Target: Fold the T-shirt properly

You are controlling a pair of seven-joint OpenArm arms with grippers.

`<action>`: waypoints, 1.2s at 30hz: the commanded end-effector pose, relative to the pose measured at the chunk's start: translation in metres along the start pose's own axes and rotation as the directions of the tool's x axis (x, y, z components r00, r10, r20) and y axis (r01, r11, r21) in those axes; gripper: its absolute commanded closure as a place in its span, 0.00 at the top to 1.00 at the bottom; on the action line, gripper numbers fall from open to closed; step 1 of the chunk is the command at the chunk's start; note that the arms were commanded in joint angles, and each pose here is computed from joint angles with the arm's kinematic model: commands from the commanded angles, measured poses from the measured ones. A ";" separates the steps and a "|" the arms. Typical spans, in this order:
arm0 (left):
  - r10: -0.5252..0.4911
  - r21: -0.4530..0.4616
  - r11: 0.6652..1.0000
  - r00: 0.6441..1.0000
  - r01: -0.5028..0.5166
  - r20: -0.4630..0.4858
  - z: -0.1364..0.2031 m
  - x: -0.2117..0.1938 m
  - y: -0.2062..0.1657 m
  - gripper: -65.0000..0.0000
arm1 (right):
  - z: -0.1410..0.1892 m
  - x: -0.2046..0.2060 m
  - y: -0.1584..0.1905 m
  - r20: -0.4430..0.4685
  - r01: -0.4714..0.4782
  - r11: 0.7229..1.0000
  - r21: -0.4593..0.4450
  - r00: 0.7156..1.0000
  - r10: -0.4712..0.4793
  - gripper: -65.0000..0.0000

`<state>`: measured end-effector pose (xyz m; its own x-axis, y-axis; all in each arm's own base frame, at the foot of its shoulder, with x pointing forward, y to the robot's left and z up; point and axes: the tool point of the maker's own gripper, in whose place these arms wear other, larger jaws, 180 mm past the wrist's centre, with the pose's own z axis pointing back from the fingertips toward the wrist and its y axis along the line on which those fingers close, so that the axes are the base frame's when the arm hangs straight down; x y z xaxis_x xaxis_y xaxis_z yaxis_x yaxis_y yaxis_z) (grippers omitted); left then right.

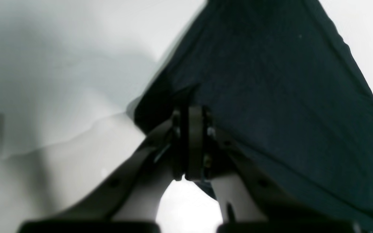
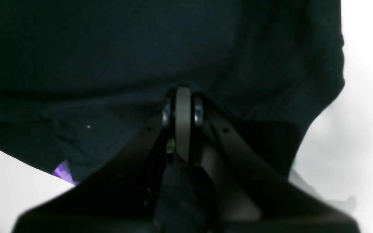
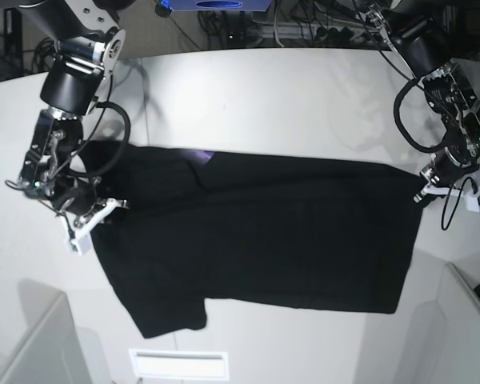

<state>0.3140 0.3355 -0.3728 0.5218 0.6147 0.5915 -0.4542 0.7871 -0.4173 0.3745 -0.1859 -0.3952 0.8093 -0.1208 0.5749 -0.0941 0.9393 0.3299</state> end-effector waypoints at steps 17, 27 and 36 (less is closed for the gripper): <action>0.016 -0.019 1.000 0.999 -0.015 0.035 -0.013 0.027 -0.030 0.00 | 0.007 0.026 0.001 0.070 -0.015 1.000 0.002 0.997 0.015 0.09; 0.040 -0.019 0.999 0.994 -0.039 0.104 -0.020 0.042 -0.028 0.46 | 0.011 0.030 -0.003 0.087 -0.018 1.000 -0.009 0.996 0.019 0.47; 0.065 -0.029 0.998 0.982 -0.061 0.179 -0.021 0.071 -0.027 0.67 | 0.054 0.028 -0.038 0.248 0.197 0.974 -0.109 0.955 -0.165 0.47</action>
<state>0.3703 0.3470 -0.3553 0.3963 0.6650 0.6330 -0.4830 0.7374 -0.4722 0.3544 -0.2445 -0.3699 0.6878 -0.3558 0.6327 0.1671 0.9258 0.3390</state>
